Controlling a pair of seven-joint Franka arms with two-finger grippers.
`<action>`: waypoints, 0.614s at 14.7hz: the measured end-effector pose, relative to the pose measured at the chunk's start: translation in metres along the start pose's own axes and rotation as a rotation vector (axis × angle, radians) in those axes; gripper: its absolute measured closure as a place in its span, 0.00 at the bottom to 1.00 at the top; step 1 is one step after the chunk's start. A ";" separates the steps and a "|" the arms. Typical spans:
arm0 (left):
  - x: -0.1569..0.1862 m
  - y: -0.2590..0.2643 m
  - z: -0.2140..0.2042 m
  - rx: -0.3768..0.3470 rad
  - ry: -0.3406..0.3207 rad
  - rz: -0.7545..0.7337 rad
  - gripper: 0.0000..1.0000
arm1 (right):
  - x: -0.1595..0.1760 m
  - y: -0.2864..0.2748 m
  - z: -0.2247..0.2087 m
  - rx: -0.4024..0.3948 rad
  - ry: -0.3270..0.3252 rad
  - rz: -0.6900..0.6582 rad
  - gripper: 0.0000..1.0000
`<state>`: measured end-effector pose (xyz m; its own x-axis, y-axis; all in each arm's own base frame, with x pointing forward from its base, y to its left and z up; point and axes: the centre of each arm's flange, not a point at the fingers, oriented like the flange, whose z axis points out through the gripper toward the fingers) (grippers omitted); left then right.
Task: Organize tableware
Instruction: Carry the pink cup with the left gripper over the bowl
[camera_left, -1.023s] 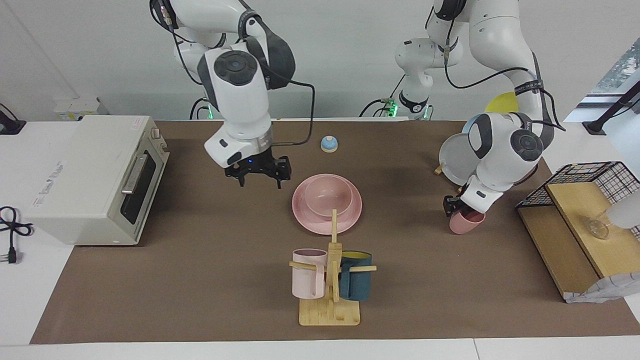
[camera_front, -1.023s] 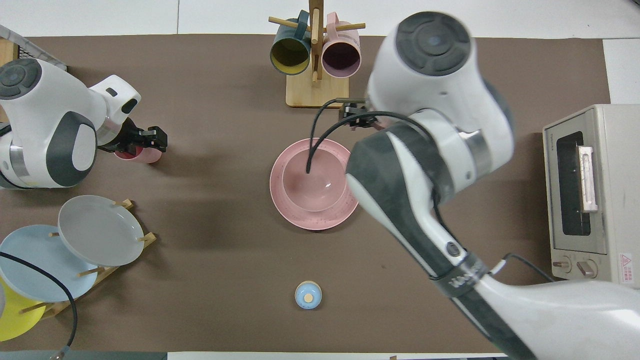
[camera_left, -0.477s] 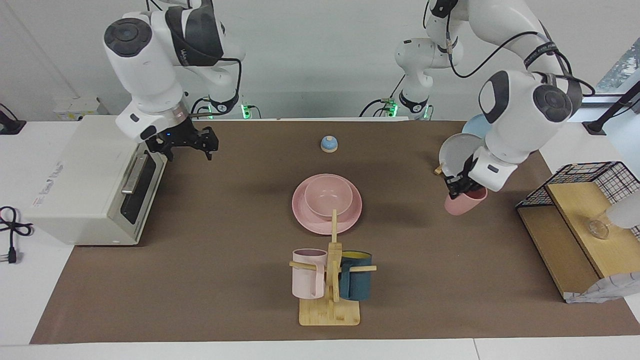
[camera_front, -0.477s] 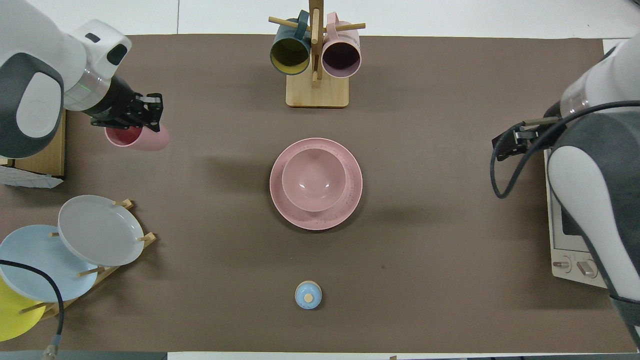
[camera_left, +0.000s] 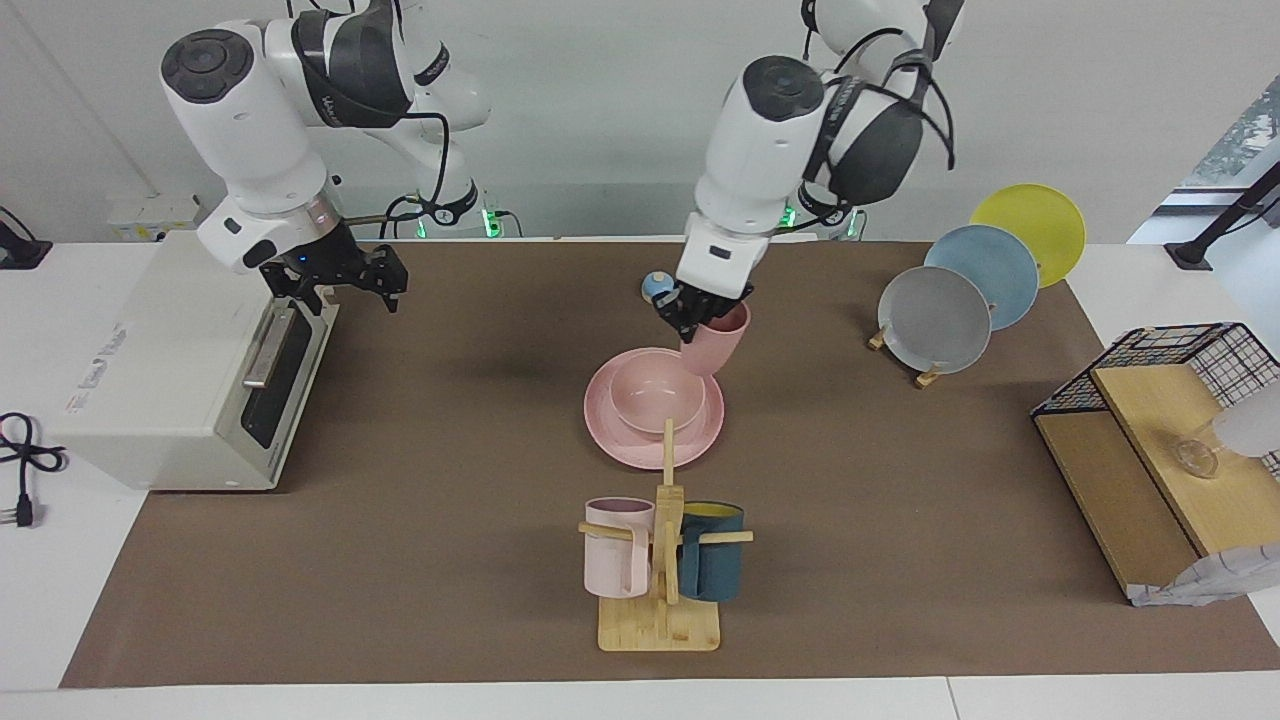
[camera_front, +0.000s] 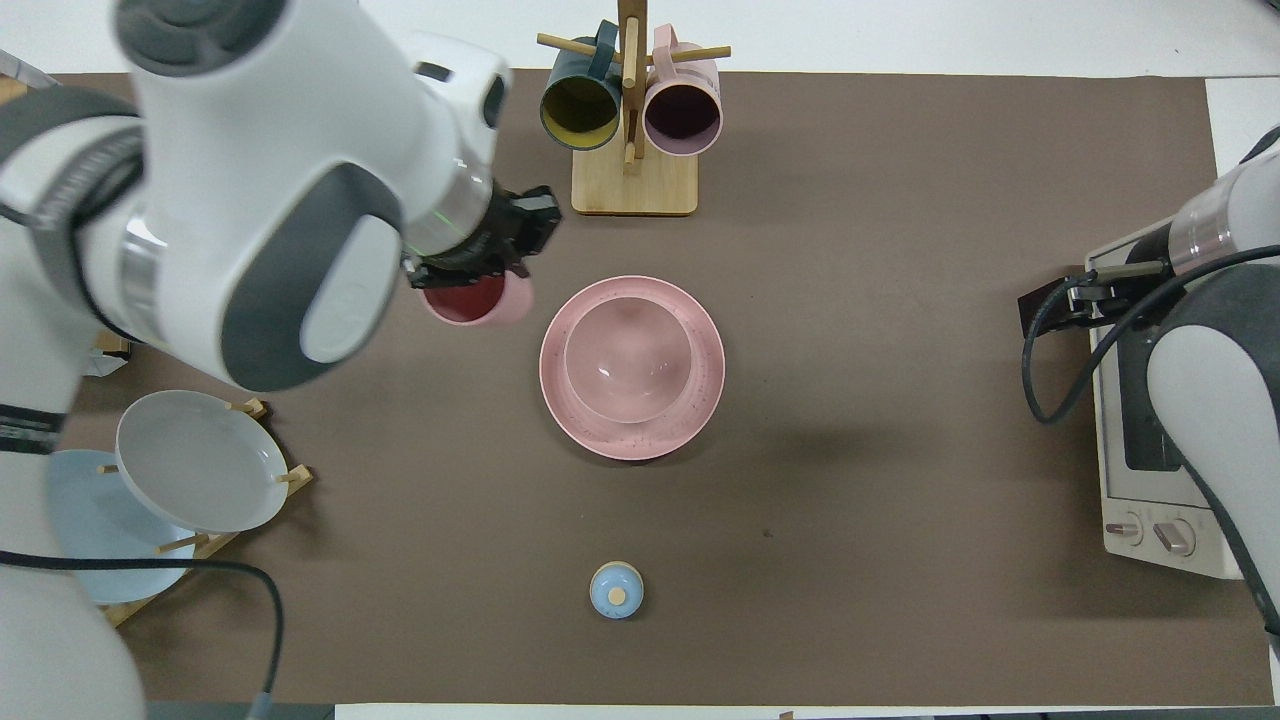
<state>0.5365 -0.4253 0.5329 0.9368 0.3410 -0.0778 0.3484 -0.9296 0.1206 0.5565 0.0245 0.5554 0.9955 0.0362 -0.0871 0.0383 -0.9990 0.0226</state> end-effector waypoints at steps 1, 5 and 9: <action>-0.006 0.009 0.022 0.017 0.004 -0.011 0.96 | 0.000 0.002 0.001 0.000 -0.001 0.003 0.00; -0.007 0.022 0.088 0.065 -0.016 -0.051 0.96 | 0.000 0.006 0.001 0.001 -0.002 0.001 0.00; -0.015 0.023 0.124 0.087 -0.024 -0.061 0.96 | 0.000 0.014 0.001 0.002 0.001 0.001 0.00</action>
<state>0.5264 -0.4698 0.4141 0.9127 0.3945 -0.1064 0.3994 -0.9163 0.0286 0.5570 0.0104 0.5549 0.9956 0.0354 -0.0863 0.0373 -0.9991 0.0205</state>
